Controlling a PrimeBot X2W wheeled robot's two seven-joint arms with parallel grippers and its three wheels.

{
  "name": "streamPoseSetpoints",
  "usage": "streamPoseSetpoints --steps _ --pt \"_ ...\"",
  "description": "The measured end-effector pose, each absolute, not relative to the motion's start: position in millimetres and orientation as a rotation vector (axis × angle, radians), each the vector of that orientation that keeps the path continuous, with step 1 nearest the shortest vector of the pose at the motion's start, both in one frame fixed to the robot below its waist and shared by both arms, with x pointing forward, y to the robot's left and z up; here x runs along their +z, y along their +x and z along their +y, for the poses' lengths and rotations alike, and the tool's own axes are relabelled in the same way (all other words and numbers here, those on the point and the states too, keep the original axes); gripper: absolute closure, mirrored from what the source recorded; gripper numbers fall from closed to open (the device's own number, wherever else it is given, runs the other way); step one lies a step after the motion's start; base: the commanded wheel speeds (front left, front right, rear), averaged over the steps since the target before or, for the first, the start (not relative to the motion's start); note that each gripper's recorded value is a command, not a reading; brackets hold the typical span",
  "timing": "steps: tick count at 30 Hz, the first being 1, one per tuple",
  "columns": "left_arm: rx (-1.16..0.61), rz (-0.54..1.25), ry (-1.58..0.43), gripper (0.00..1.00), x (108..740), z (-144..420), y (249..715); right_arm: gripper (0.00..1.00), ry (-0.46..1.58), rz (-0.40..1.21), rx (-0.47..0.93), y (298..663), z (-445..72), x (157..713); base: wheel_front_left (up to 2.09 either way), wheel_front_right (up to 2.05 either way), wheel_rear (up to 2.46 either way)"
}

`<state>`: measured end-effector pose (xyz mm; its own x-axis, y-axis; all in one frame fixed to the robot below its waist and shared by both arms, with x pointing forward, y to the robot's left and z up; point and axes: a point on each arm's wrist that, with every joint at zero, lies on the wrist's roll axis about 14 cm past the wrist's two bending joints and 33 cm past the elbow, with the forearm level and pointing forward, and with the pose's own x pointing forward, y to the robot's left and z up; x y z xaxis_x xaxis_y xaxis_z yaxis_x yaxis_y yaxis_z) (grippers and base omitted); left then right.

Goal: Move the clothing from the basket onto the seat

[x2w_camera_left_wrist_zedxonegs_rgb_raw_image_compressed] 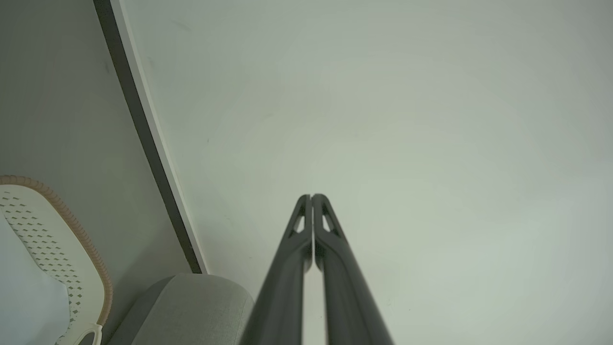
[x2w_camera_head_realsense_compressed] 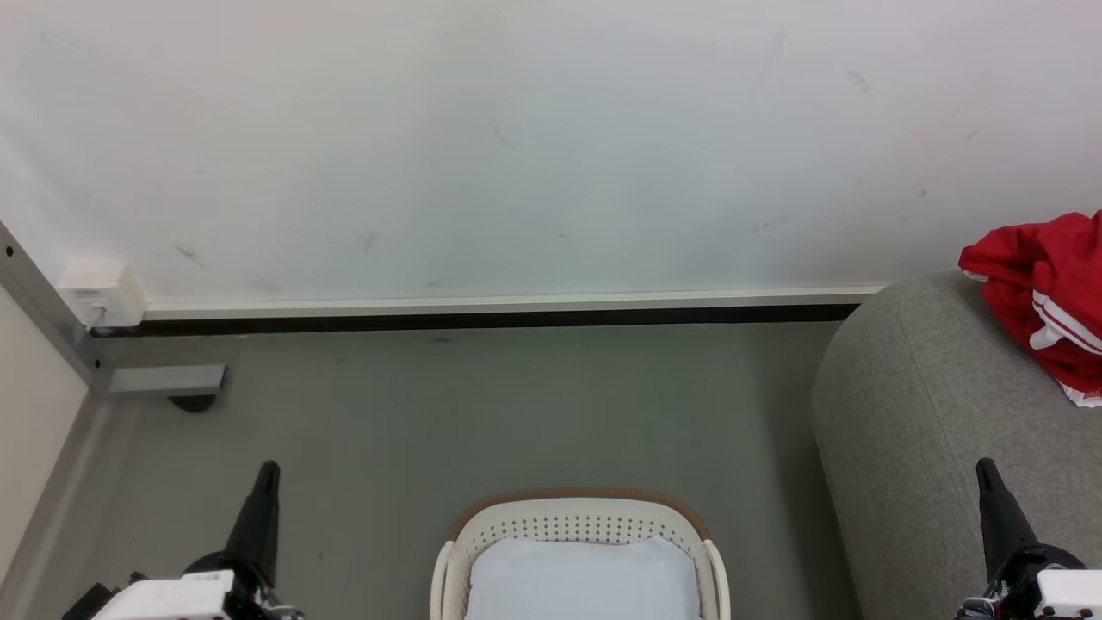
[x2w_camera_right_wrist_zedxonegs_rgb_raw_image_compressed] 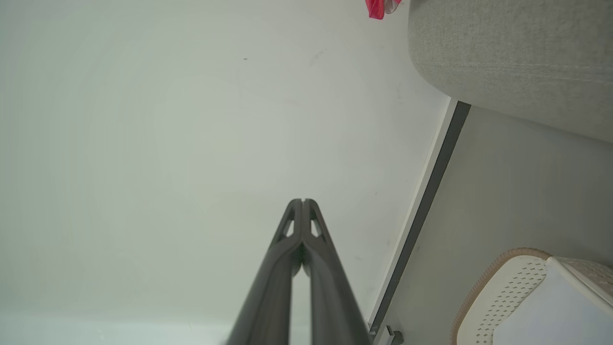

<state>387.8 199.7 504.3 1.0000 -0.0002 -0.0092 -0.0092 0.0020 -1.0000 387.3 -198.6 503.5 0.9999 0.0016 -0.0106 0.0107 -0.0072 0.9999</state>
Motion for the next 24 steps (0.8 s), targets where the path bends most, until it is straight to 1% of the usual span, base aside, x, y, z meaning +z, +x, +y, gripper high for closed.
streamPoseSetpoints --steps 24 --pt "0.007 0.007 -1.569 1.00 504.3 199.7 387.8 1.00 1.578 0.010 -0.007 387.3 -198.6 503.5 0.00 0.00 0.00"
